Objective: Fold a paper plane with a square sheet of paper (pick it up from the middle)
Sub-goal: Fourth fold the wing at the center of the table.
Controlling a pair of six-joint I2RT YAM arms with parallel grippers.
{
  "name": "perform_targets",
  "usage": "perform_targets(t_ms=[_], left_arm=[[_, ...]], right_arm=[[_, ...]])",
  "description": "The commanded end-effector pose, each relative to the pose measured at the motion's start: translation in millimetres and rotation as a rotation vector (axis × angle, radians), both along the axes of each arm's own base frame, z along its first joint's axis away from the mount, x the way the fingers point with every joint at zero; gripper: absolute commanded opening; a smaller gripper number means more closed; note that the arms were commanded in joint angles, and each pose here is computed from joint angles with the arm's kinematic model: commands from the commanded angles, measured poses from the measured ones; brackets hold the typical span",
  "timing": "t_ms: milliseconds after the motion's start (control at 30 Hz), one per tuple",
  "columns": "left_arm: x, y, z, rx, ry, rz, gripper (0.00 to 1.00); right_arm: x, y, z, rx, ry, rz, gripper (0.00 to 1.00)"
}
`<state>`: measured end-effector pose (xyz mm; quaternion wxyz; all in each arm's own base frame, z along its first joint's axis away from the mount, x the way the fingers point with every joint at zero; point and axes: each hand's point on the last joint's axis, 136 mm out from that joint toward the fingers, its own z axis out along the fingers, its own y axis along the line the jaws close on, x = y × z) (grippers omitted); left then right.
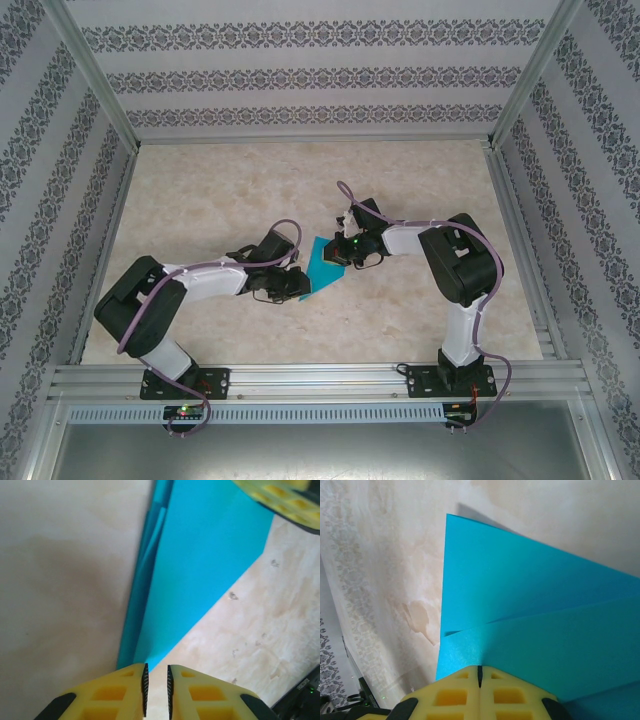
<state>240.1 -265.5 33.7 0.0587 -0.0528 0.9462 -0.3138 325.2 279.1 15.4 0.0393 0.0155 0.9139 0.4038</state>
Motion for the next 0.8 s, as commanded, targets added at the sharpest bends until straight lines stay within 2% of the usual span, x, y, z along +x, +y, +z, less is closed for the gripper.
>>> perform_targets(t_ms=[0,167,333,767], left_arm=[[-0.5,-11.3,17.0,-0.020,-0.052,-0.049,0.23],[4.9,-14.1,5.6,0.020,-0.033,-0.053,0.22],[-2.8,-3.6,-15.1,0.080,0.025,-0.033,0.21],[-19.4,19.7,-28.2,0.156,0.072,0.003,0.21]], right_arm=[[-12.1,-22.1,-43.1,-0.144,0.083,-0.044,0.01],[-11.7,-23.9,-47.1,-0.150,0.095,-0.059,0.01],[-13.0,-29.0,-51.6,-0.171,0.111,-0.072,0.01],[-15.5,-36.3,-59.2,-0.202,0.139,-0.084,0.01]])
